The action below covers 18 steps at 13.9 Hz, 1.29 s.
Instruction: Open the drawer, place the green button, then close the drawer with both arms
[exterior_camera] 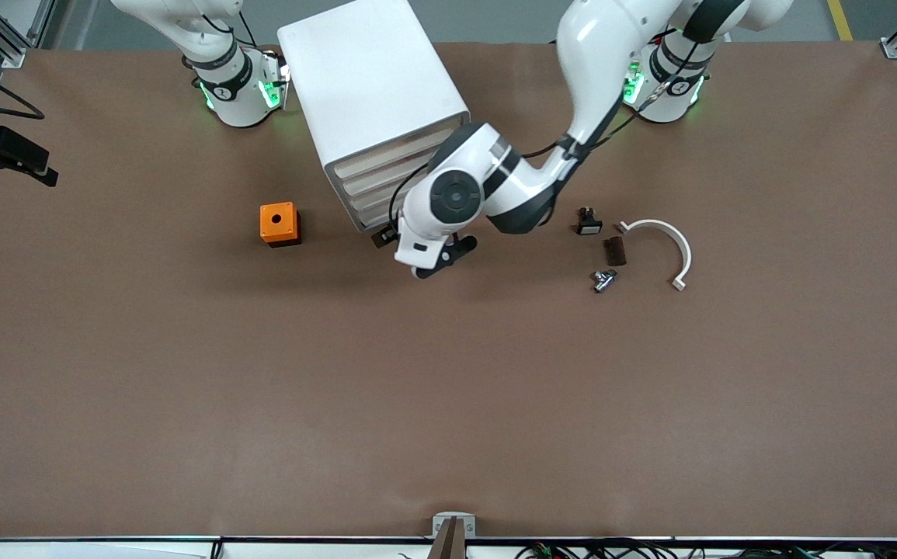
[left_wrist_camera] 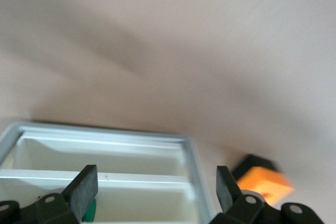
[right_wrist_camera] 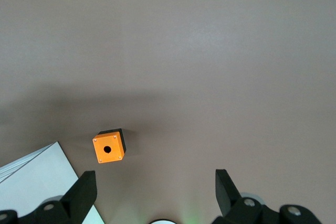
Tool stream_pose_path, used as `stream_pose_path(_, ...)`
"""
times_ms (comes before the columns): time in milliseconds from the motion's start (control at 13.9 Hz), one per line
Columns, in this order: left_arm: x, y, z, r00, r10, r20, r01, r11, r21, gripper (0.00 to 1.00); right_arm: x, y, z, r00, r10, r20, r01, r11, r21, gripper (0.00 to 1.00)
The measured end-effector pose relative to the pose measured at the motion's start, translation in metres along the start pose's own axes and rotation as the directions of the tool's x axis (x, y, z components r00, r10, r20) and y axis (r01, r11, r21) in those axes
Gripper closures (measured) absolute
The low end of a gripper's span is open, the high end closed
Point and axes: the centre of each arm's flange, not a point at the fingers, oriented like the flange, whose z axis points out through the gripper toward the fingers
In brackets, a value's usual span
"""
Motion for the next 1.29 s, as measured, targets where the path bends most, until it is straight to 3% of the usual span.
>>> stream_pose_path(143,0.011,-0.005,-0.081,0.995,0.02,-0.097,-0.025,0.998,-0.054,0.0,0.0,0.0,-0.001,1.0,0.001,-0.008,-0.001,1.0,0.0,0.0)
stream_pose_path(359,-0.014,-0.032,-0.194,0.97,0.067,-0.233,-0.077,0.996,-0.035,0.0,-0.005,-0.002,0.003,0.999,0.024,-0.025,-0.023,1.0,0.014,0.0)
stream_pose_path(502,-0.019,-0.066,-0.267,0.953,0.111,-0.281,-0.121,0.993,-0.017,0.0,-0.011,-0.004,0.004,0.999,0.032,-0.034,-0.031,0.999,0.03,0.0)
stream_pose_path(717,0.007,-0.13,-0.354,0.934,0.182,-0.309,-0.178,0.983,0.039,0.0,-0.014,-0.003,0.004,0.999,0.04,-0.037,-0.038,0.999,0.035,0.0)
stream_pose_path(932,0.057,-0.197,-0.411,0.914,0.276,-0.298,-0.253,0.961,0.114,0.0,-0.015,-0.001,0.005,0.998,0.051,-0.033,-0.049,0.998,0.037,0.0)
stream_pose_path(1291,0.136,-0.282,-0.458,0.871,0.396,-0.291,-0.35,0.916,0.198,0.0,-0.016,0.001,0.004,0.998,0.054,-0.035,-0.053,0.998,0.037,0.0)
